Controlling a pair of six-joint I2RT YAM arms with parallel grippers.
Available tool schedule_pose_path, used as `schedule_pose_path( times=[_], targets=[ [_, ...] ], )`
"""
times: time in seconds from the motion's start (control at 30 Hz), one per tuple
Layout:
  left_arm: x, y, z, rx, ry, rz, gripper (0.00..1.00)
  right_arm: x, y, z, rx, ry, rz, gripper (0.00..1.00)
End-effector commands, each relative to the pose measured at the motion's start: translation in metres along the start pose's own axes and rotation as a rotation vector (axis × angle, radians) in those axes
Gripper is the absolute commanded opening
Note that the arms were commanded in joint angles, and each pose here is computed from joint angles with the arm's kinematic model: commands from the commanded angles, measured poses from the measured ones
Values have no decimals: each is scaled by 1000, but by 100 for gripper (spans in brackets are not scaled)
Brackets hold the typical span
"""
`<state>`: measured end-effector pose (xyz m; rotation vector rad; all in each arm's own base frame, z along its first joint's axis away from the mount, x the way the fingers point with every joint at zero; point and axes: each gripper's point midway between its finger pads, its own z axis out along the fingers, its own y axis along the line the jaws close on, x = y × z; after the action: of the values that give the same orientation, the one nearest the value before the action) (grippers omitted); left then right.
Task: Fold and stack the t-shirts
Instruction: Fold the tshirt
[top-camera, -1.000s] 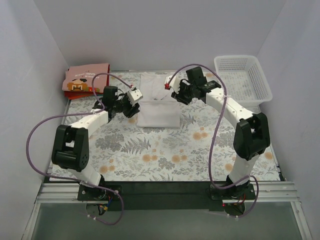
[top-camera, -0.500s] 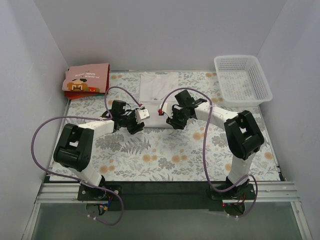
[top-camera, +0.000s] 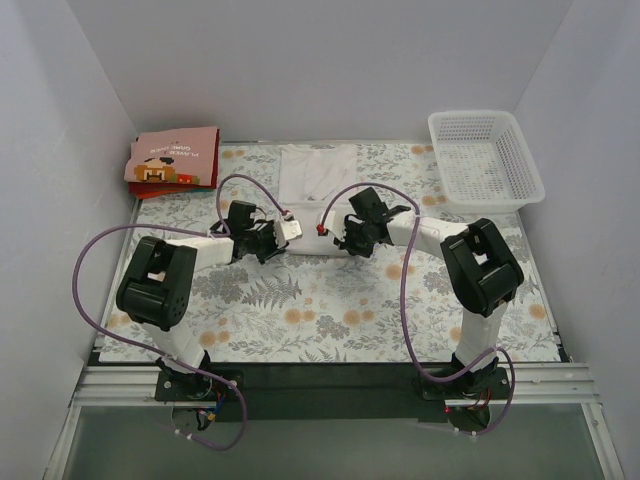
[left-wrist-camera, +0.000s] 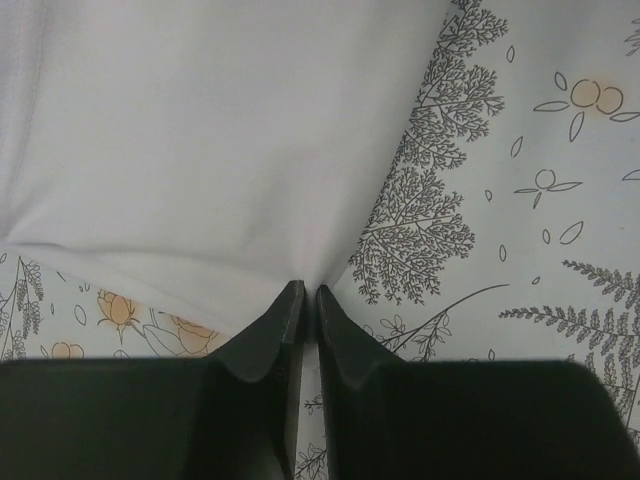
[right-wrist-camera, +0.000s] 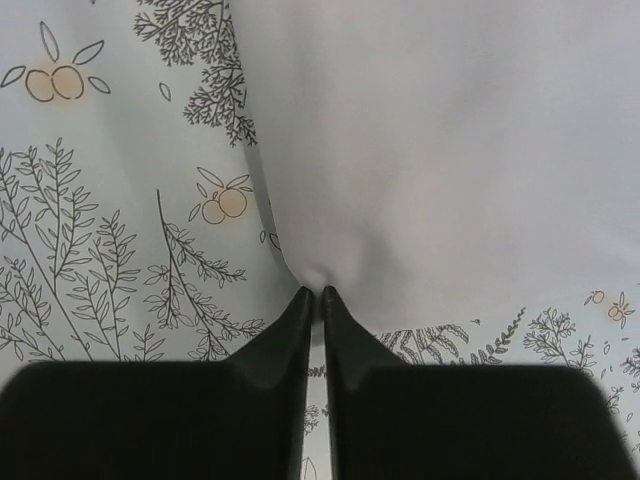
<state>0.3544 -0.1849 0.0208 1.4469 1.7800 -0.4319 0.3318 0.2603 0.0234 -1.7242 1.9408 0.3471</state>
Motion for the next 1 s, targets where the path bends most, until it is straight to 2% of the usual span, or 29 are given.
schedule_pose_path(
  times=[0.0,0.07,0.33,0.5,0.67,0.73,0.83,0.87,0.97],
  targets=[
    [1,2,0,6,22,6,5,12,0,4,15,39,5,8],
    [-6,6,-2,0,13,8,0,7,-6,-2,42,35,-2,1],
    [-56,21,-30,-14,-59,10,0,-36,-26,-53,113,-45,-27,1],
    [-74,14,-51,2,-73,12,0,-51,-17,-78,86,-81,-6,1],
    [-76,-15,-76,54,-64,17,0,-55,18,-106,-9,-116,59,1],
    [-74,-38,-89,93,-59,-3,0,-51,39,-117,-46,-128,84,1],
    [-80,-75,-112,161,-81,-9,0,-39,85,-122,-171,-125,148,1],
    [-76,-90,-115,196,-78,-21,0,-45,103,-130,-213,-161,144,1],
    [-75,-128,-132,279,-86,-60,0,-34,148,-134,-298,-147,137,1]
  ],
)
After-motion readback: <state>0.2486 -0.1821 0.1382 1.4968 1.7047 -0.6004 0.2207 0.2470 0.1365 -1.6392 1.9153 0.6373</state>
